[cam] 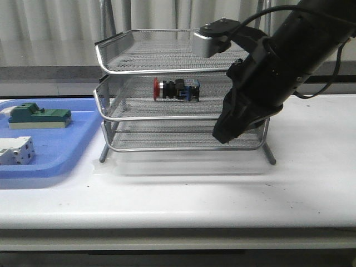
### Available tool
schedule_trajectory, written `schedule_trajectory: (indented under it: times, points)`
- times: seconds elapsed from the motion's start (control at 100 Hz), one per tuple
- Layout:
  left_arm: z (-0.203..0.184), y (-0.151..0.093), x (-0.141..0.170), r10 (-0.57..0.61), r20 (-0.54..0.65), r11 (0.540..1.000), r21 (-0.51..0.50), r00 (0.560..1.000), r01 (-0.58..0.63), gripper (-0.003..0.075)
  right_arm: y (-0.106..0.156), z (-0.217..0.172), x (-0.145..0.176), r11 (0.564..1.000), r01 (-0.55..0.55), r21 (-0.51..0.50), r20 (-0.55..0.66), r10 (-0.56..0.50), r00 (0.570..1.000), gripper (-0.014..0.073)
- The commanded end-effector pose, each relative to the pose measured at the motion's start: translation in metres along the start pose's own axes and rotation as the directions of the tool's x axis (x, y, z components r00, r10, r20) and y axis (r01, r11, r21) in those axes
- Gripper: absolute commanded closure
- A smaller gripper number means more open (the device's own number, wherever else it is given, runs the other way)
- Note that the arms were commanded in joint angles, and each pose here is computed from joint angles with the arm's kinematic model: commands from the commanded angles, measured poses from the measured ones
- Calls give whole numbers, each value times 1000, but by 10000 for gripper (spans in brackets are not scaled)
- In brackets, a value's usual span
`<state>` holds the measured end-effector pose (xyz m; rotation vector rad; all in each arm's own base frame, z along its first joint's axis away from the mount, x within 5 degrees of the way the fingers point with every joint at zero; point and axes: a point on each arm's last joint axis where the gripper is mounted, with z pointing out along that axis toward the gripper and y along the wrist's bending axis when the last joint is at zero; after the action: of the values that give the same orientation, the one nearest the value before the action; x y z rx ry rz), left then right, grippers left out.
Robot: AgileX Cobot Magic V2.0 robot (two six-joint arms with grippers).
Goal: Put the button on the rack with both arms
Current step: 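Push the middle tray back into the rack with the right gripper, then withdraw the right gripper from the rack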
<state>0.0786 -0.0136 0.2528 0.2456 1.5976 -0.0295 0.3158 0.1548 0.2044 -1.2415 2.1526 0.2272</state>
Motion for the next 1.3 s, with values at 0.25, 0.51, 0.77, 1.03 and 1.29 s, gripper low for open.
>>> schedule_trajectory:
  times: [0.25, 0.51, 0.77, 1.03, 1.29]
  points:
    - [-1, 3, -17, -16, 103, 1000, -18, 995, 18, 740, -1, -23, -17, 998, -56, -36, 42, 58, 997, 657]
    - [-1, 3, -17, -16, 103, 1000, -18, 995, 18, 740, 0, -57, -24, 974, -226, 6, 69, 225, 972, 655]
    - [-1, 3, -17, -16, 103, 1000, -18, 995, 18, 740, -7, -125, -20, 910, -374, 178, 136, 354, 925, 655]
    - [-1, 3, -17, -18, 103, 1000, -18, 995, 20, 740, -1, -194, 9, 839, -467, 281, 254, 404, 879, 655]
    - [-1, 3, -17, -18, 103, 1000, -18, 995, 20, 740, 29, -235, 54, 758, -551, 350, 347, 441, 828, 655]
